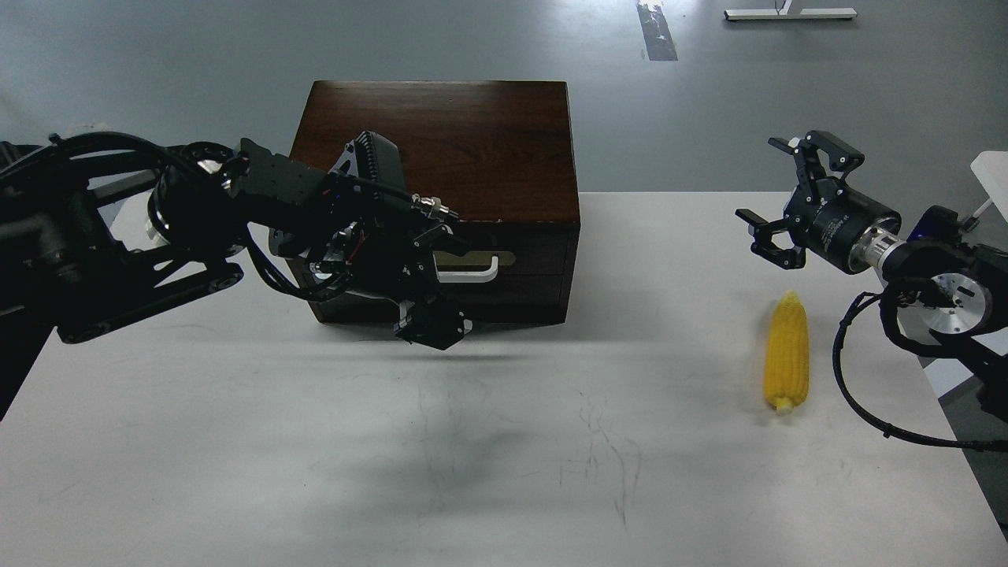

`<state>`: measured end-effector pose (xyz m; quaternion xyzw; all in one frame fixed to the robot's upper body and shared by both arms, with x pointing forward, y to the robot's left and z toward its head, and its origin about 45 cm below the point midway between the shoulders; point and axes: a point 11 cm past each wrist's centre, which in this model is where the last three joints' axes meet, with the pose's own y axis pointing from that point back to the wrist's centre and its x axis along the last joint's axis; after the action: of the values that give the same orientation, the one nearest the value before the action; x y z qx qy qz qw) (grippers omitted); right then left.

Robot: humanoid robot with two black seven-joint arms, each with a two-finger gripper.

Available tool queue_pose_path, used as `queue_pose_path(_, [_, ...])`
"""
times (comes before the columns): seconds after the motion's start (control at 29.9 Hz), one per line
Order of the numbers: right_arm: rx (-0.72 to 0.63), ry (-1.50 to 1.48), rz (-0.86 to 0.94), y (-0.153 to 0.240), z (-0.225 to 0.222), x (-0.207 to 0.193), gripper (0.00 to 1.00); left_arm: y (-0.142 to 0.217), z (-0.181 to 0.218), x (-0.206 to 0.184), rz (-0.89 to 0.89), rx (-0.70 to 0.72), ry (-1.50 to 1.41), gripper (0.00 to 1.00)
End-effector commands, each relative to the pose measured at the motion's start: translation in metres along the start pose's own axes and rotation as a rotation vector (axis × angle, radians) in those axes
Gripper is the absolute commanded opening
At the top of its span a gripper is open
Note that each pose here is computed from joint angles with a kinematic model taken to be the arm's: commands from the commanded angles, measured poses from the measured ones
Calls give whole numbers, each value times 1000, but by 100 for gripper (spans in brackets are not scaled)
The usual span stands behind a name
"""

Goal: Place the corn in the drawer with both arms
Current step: 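Hook the left gripper onto the white drawer handle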

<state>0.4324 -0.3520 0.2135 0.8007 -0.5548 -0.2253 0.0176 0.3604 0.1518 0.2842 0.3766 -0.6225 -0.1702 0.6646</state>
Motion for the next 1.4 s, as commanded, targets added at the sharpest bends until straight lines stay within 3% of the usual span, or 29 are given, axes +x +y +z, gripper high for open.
queue_pose_path(0.0, [0, 1, 3, 1, 0, 1, 100, -2, 0, -5, -1, 5, 14, 98])
queue_pose_path(0.4, [0, 2, 4, 1, 0, 2, 100, 0, -11, -25, 37, 101, 72, 98])
queue_pose_path(1.37, [-8, -2, 12, 3, 5, 5, 100, -5, -9, -47, -5, 112, 105, 98])
